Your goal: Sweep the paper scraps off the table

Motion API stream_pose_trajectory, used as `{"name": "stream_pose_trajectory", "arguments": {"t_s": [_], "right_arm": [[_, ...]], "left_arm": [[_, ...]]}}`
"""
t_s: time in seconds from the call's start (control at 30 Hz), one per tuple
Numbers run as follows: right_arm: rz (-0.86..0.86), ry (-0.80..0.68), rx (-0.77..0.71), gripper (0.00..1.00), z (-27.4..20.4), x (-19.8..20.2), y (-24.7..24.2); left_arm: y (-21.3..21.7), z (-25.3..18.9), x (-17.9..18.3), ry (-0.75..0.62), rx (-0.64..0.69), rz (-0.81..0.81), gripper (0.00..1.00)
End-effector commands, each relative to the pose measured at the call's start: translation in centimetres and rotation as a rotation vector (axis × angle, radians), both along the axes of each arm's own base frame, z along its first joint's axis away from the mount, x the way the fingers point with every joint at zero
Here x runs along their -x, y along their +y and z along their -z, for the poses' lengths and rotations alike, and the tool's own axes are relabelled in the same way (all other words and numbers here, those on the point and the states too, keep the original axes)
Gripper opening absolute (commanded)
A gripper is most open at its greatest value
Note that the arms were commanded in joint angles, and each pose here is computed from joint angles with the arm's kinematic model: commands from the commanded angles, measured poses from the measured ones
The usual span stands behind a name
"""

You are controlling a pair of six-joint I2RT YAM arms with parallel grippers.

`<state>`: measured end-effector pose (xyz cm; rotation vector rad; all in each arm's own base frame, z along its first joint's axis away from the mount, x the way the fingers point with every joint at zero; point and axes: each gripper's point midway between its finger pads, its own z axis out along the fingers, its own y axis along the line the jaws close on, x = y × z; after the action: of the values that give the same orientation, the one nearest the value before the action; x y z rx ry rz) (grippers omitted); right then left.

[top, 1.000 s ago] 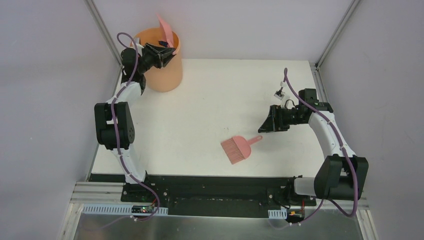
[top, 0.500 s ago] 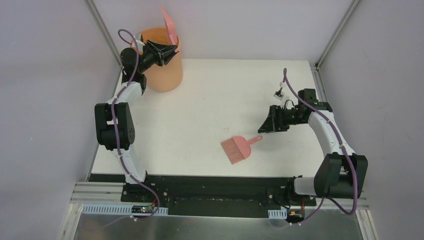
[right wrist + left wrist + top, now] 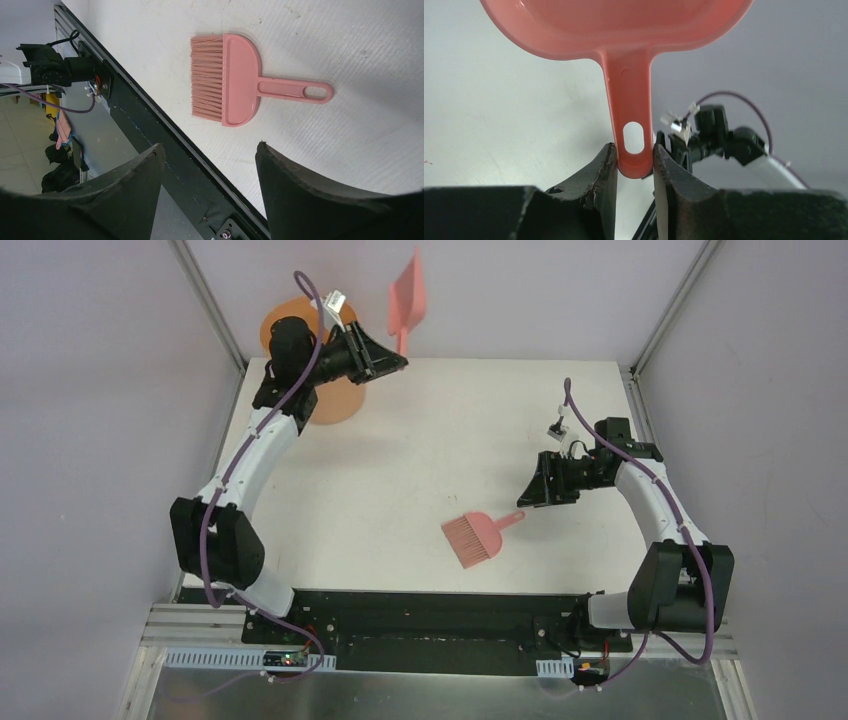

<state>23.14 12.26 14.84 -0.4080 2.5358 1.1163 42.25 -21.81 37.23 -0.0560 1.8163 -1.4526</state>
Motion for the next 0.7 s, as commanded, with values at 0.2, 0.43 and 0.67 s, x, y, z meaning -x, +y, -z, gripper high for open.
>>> {"name": "stream_pose_trajectory", "arguments": {"t_s": [0.2,0.43,0.67], "right_arm": [[0.019,-0.045,0.026,0.69,-0.1,-1.0,-0.5],[0.024,-0.065,0.024,0.7,-0.4,-1.0,-0.6],[0.028,-0.074,0.034,0.7,-0.5,-1.1,-0.8]], "left_arm": [[-2.3,3.9,7.3,-0.049,-0.365,0.108,0.0],[-0.9,10.9,13.4,0.074,-0.747,0.183,0.0],[1.1,16.5,19.7,0.217,-1.019,0.294,0.0]]}}
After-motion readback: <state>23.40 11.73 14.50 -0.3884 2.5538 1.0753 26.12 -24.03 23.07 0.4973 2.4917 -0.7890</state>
